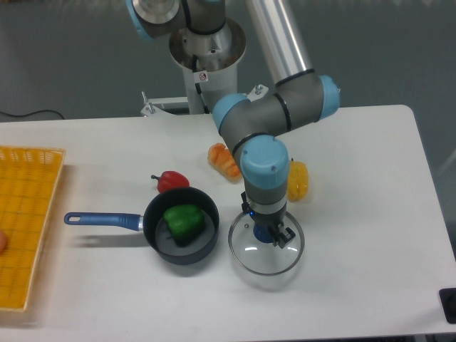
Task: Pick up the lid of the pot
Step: 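Lift the glass lid by its knob and carry it toward the saucepan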
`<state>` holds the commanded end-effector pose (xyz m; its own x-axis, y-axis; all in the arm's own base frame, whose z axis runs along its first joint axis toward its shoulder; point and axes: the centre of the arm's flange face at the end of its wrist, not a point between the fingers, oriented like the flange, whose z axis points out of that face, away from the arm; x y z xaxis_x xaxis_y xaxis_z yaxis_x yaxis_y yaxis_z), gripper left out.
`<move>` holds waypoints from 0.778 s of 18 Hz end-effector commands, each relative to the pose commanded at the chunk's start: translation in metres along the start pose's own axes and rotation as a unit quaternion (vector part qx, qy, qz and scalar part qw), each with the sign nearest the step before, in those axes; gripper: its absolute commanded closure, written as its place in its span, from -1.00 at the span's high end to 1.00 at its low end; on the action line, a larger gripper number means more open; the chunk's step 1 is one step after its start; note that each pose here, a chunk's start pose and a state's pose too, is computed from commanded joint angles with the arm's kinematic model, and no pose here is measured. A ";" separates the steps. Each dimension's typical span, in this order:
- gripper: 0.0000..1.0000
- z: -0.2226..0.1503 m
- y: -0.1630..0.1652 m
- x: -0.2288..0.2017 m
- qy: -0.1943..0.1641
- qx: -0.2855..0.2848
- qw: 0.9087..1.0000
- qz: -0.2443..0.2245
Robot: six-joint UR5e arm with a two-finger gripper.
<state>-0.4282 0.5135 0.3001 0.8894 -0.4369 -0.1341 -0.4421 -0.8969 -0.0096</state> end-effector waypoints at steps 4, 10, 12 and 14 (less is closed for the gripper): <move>-0.20 -0.020 -0.005 0.002 -0.005 0.003 1.000 0.016; -0.20 -0.038 -0.030 0.016 -0.008 0.032 0.999 0.034; -0.20 -0.036 -0.041 0.023 -0.005 0.033 0.999 0.043; -0.20 -0.032 -0.044 0.028 0.004 0.037 0.998 0.045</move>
<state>-0.3801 0.5384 0.3288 0.8466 -0.5163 -0.1295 -0.5272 -0.8468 -0.0706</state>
